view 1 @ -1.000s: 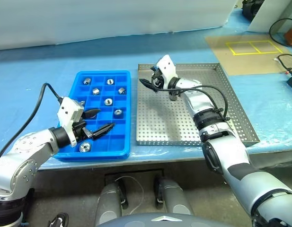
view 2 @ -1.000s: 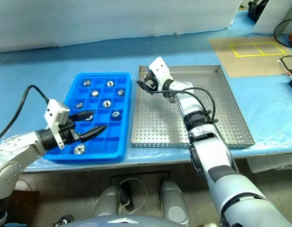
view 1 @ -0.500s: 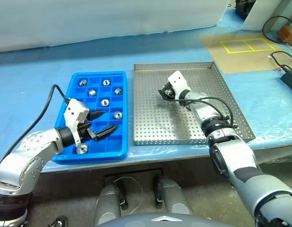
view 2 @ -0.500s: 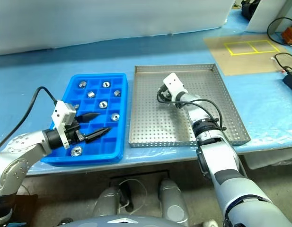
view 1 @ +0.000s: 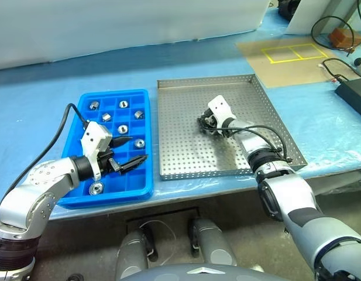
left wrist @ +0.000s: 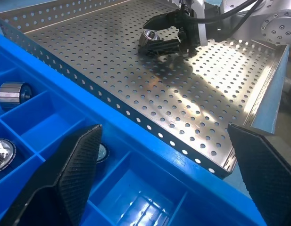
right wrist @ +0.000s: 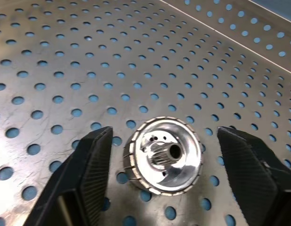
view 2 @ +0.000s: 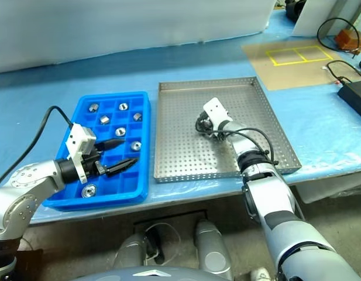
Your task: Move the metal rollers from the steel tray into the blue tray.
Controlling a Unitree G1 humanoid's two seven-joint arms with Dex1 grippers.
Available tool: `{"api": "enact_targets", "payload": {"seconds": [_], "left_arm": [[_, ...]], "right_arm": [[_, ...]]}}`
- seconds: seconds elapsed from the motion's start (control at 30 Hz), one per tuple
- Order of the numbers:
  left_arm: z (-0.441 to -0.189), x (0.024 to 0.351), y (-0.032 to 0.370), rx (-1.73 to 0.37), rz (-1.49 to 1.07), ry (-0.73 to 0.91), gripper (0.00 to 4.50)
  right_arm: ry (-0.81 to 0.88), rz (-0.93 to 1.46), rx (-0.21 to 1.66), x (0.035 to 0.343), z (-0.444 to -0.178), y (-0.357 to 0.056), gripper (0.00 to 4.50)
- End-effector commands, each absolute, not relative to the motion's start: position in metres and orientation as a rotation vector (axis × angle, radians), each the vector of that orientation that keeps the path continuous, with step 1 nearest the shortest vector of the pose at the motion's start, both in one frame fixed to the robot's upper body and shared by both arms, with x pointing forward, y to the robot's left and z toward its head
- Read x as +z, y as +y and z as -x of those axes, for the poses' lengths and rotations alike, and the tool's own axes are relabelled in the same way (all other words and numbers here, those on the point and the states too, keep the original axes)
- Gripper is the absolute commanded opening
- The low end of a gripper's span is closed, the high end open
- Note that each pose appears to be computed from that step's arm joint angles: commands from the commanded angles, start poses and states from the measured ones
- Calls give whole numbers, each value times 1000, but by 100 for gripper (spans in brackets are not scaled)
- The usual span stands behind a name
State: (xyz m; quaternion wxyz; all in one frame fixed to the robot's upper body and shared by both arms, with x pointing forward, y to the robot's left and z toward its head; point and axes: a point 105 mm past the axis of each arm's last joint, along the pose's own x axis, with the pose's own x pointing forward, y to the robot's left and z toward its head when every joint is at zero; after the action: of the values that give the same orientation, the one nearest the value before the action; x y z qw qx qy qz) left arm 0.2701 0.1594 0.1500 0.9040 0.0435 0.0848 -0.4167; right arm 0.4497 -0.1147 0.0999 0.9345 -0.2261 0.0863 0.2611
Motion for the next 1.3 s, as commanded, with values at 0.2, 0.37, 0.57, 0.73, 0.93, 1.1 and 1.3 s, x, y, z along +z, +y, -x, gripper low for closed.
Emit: {"api": "enact_targets", "payload": {"seconds": [0.2, 0.37, 0.57, 0.73, 0.93, 1.1, 1.3], "left_arm": [[-269, 157, 163, -860, -121, 154, 450], [-267, 157, 164, -863, -120, 157, 450], [-262, 161, 171, -858, -120, 162, 450], [-261, 166, 191, -792, -136, 162, 450], [-254, 177, 210, -707, -145, 142, 450], [-234, 179, 226, -662, -137, 162, 450], [-219, 181, 239, -585, -111, 166, 450]], "right_arm": [[151, 460, 618, 99, -443, -98, 169], [129, 456, 608, 107, -446, -94, 169], [48, 363, 734, 134, -440, -62, 169], [-43, 246, 920, 165, -422, -20, 169], [-61, 246, 1110, 169, -398, 16, 169], [-64, 317, 1304, 163, -374, 41, 169], [-36, 365, 1527, 160, -347, 42, 169]]}}
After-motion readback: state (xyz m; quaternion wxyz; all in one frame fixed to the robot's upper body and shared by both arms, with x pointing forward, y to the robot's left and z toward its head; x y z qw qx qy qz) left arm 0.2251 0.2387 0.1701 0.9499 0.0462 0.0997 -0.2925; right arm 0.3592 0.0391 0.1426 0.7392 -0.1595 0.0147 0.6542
